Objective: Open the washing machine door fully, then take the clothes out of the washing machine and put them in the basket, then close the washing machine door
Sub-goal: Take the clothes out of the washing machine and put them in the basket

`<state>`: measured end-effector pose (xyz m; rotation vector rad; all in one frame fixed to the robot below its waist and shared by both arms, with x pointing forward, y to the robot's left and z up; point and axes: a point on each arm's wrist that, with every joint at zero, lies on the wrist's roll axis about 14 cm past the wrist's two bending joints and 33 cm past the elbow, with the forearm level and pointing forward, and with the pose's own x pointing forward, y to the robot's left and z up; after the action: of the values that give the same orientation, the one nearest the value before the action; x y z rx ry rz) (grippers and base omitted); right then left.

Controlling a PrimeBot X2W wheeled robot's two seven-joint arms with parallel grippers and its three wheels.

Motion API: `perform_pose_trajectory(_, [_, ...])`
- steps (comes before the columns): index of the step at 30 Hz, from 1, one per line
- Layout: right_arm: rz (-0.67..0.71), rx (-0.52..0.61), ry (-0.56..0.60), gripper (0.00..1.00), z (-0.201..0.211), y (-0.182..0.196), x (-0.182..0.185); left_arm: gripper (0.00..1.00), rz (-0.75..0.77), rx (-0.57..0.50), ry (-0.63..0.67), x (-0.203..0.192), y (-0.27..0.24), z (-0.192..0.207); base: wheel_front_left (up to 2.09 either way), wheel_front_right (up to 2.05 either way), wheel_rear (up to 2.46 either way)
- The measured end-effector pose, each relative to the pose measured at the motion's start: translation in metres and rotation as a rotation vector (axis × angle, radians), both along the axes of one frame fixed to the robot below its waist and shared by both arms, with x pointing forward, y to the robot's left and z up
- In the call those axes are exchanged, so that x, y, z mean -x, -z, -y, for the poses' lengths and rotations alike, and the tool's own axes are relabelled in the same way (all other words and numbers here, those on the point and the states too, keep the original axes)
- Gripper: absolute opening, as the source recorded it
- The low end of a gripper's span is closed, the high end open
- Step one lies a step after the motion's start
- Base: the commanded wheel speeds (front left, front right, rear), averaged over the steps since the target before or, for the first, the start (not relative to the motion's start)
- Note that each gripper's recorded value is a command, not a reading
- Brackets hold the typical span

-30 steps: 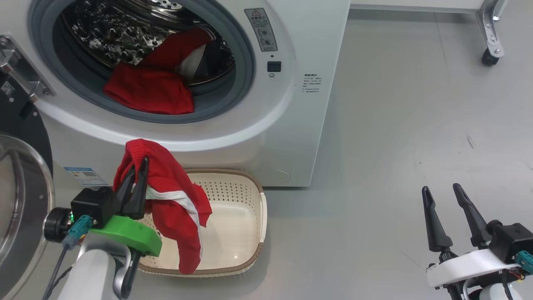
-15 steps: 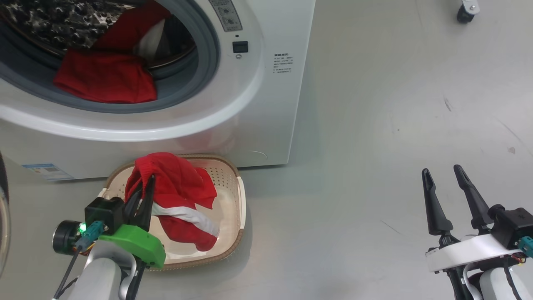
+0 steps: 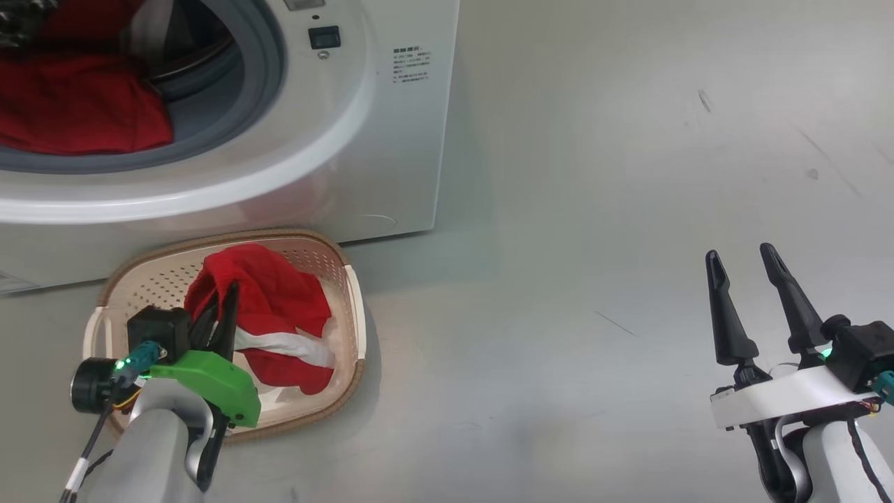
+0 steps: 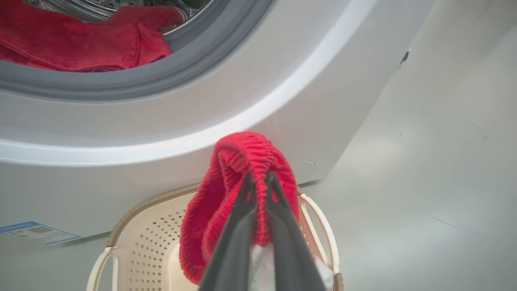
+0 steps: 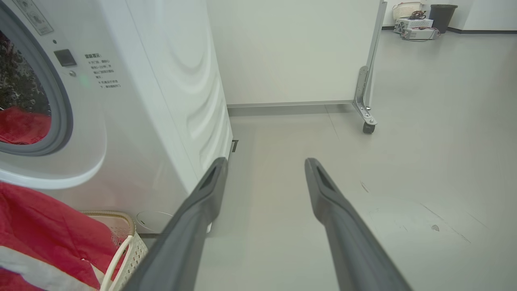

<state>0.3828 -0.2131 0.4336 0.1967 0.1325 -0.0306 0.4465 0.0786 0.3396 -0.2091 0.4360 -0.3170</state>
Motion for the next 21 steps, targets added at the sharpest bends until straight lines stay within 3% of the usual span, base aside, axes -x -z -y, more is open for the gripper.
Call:
perform_pose_trajectory(12, [-0.057, 0.035, 0.067, 1.0, 0.026, 0.018, -0.001, 0.0, -0.184, -0.053, -0.009, 0.001, 0.065, 0.001, 0.0, 0.0, 0.0])
perform_pose_trajectory(21, [-0.076, 0.056, 0.075, 1.0, 0.034, 0.023, -0.003, 0.0, -0.292, -0.049, -0.098, 0.008, 0.093, -0.014, 0.0, 0.0, 0.0])
